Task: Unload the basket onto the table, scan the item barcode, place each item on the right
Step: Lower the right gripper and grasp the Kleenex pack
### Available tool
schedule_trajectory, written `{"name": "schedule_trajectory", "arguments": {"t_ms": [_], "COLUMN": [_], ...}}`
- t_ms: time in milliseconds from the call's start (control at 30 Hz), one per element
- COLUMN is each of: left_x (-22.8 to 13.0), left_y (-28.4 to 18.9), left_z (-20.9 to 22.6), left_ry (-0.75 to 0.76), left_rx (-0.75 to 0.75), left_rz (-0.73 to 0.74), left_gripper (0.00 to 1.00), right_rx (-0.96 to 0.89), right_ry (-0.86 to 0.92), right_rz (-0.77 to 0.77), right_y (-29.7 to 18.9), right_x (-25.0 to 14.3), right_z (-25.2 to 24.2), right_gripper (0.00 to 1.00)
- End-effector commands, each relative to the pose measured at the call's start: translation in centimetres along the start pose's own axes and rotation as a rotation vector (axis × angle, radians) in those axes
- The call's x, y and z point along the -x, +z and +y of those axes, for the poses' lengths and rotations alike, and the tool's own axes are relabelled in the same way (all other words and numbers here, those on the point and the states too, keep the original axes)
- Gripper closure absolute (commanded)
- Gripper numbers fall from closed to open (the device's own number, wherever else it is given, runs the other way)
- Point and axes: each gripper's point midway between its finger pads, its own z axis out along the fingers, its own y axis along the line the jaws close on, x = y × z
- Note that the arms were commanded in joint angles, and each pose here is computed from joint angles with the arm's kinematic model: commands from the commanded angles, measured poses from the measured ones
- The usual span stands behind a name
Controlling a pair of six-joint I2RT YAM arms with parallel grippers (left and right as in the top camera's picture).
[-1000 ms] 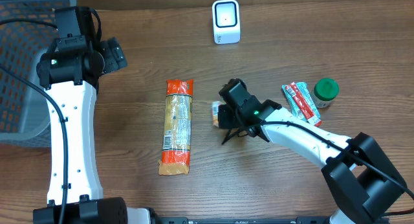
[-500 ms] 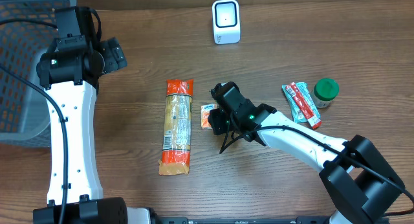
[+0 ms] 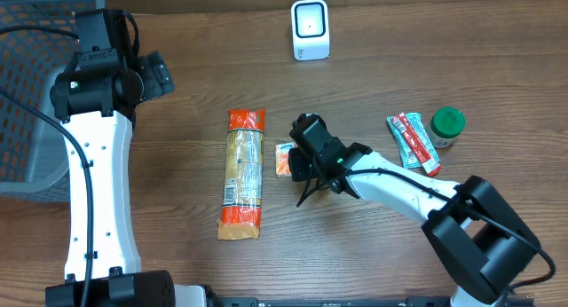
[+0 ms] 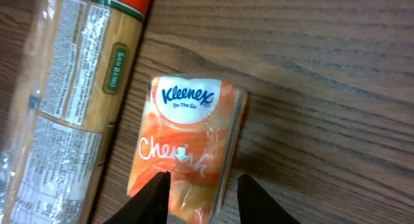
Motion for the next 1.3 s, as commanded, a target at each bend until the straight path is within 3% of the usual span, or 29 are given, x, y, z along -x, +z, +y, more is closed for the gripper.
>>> {"name": "schedule_trajectory", "arguments": {"t_ms": [0, 467, 500, 567, 733, 1267], "left_x": [0.8, 0.8, 0.8, 0.8, 0.8, 0.8], "left_y": [-1.0, -1.0, -1.0, -1.0, -1.0, -1.0], "left_z": [0.3, 0.3, 0.3, 0.3, 0.3, 0.3], "left_ry": [0.000, 0.000, 0.000, 0.000, 0.000, 0.000], "left_rx": [0.005, 0.005, 0.005, 0.005, 0.005, 0.005], "left_rz": [-0.034, -0.034, -0.034, -0.034, -0.034, -0.034], "left_gripper": [0.00, 0.00, 0.00, 0.00, 0.00, 0.00], "right_rx": [-0.019, 0.021, 0.021, 0.020, 0.021, -0.035], "right_ry": [0.018, 0.048, 0.048, 0.048, 0.044, -0.008], "right_rz": [-0.004, 0.038, 0.038, 0.039, 0.036, -0.124], "right_y": [0.6, 2.1, 2.1, 2.1, 1.8, -10.5], "right_x": [-0.1, -1.1, -1.1, -1.1, -1.0, 3.6], "right_z": [-0.5, -0.1, -0.1, -0.1, -0.1, -1.8], "right_gripper": [0.69, 0.69, 0.73, 0.94, 0.96, 0.97]}}
